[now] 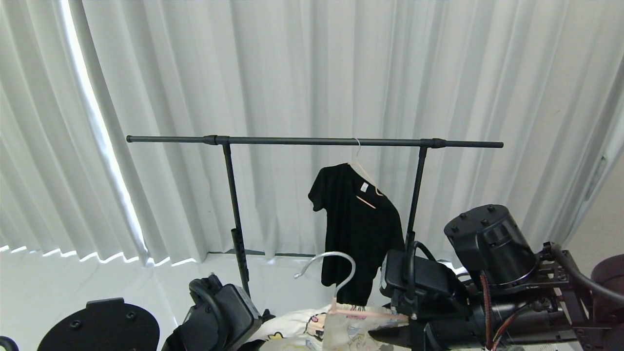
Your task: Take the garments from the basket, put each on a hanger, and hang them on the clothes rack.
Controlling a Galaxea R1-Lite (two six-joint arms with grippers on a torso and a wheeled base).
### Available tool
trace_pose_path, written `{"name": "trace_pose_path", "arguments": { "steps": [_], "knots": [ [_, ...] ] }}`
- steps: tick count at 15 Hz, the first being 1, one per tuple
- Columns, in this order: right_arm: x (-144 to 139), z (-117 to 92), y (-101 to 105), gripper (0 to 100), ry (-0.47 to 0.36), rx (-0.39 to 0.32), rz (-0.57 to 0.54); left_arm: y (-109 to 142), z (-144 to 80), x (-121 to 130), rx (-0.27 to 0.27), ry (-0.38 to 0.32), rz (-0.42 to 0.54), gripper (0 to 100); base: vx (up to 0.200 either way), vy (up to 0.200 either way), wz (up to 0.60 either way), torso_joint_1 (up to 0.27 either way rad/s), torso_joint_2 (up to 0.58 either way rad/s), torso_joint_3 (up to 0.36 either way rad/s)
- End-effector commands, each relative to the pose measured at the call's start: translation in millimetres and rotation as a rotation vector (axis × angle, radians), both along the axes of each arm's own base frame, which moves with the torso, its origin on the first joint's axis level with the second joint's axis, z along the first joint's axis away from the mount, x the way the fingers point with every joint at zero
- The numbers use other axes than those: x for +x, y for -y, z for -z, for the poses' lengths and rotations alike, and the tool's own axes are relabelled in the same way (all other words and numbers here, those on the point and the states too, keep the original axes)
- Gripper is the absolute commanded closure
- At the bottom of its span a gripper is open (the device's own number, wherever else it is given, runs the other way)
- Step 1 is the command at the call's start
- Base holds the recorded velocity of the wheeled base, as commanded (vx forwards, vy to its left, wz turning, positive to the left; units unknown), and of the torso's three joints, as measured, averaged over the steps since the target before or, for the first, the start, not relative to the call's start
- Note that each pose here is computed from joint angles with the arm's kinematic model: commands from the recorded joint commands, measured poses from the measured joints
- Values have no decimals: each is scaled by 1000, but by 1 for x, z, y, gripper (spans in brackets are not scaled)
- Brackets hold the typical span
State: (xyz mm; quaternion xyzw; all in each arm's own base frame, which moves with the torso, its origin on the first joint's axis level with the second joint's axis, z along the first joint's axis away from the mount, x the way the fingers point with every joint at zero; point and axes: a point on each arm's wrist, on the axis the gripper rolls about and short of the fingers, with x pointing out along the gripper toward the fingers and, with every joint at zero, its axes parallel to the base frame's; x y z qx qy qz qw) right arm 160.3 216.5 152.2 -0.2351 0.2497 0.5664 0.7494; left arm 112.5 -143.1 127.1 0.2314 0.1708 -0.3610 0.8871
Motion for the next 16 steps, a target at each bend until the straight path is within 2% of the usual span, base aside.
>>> {"name": "trace_pose_path", "arguments": {
  "steps": [1, 4, 5, 6, 9, 13, 14, 16],
  "knots": [
    [-1, 0, 0, 100, 1, 2, -3, 1, -1, 0, -4, 3, 1, 100, 0, 0, 0, 0, 0, 0],
    [0, -4, 0, 100, 16, 12, -3, 0, 0, 0, -1, 1, 1, 100, 0, 0, 0, 0, 0, 0],
    [1, -8, 2, 100, 54, 14, -19, 0, 0, 0, 0, 0, 3, 100, 0, 0, 0, 0, 0, 0],
    [3, -9, 4, 100, 75, 12, -25, 0, 0, 0, 0, 0, 3, 0, 0, 0, 0, 0, 0, 0],
    [11, -22, 23, 100, 184, 14, -19, -11, 2, 1, -2, 1, -47, 0, 0, 0, 0, 0, 0, 0],
    [29, -32, 51, 100, 238, 22, 89, -36, 5, -17, -20, 17, -60, 0, 0, 0, 0, 0, 0, 0],
    [30, -35, 56, 100, 248, 27, 102, -47, 12, -20, -8, 8, -93, 0, 0, 0, 0, 0, 0, 0],
    [29, -41, 61, 100, 264, 48, 105, -72, 26, -17, 22, -32, -255, 0, 0, 0, 0, 0, 0, 0]
  ]
}}
